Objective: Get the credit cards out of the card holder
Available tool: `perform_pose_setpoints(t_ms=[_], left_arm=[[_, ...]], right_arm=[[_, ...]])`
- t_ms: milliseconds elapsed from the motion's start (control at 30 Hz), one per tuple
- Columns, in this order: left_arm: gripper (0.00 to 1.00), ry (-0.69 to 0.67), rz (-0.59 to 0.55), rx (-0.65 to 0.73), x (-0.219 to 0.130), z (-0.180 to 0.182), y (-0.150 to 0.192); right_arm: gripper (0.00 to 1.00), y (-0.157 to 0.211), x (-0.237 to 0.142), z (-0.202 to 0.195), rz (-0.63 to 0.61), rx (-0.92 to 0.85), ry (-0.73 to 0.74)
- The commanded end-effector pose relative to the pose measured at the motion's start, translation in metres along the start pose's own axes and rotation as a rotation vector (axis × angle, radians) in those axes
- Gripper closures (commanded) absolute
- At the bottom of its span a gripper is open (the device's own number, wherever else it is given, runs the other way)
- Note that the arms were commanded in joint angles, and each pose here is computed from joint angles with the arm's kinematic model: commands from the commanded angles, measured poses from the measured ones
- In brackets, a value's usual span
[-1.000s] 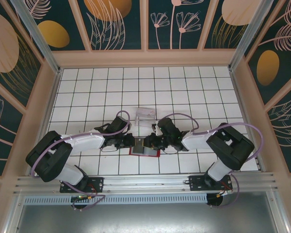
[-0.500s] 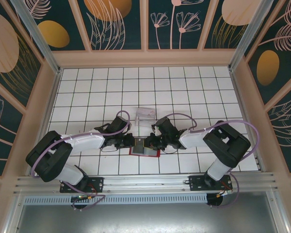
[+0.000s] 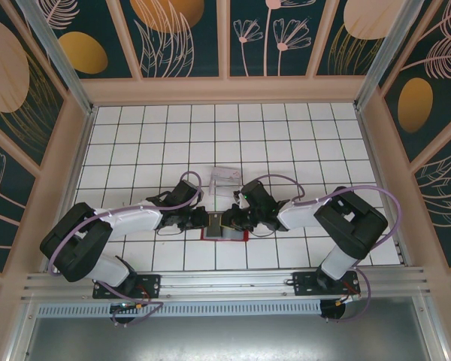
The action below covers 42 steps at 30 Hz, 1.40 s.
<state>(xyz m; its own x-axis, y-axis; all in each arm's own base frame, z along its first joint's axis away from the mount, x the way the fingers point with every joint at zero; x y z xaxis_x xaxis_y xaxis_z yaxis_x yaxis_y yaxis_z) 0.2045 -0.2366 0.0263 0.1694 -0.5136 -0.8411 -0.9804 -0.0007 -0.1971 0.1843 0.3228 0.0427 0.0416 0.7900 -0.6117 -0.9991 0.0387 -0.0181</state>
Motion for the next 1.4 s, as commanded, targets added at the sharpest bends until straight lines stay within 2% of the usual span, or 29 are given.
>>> perform_pose_setpoints(t_ms=[0, 400, 1367], left_arm=[[0.85, -0.092, 0.093, -0.033, 0.006, 0.025, 0.025], [0.85, -0.107, 0.092, -0.034, 0.005, 0.028, 0.026], [0.84, -0.104, 0.072, -0.031, 0.0, 0.024, 0.021]], right_arm=[[0.84, -0.002, 0.001, 0.01, -0.002, -0.013, -0.052], [0.96, 0.001, -0.005, -0.001, -0.012, -0.009, 0.007], [0.99, 0.0, -0.049, -0.002, -0.065, -0.067, 0.109]])
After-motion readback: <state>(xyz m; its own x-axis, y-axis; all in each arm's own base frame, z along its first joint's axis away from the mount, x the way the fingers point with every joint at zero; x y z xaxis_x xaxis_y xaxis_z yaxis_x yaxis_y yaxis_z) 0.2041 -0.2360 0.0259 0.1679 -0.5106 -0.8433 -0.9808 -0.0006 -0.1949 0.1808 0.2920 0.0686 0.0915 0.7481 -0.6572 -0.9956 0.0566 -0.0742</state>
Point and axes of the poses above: each hand's point on the last joint's axis, 136 mm out from that joint toward the fingers, its own x axis out along the fingers, its own z axis along the line the jaws close on, y = z × x, the point moved 1 cm from there along -x, back along the fingers, and after that the axes turned 2 degrees about x, right-handed, at the moved point
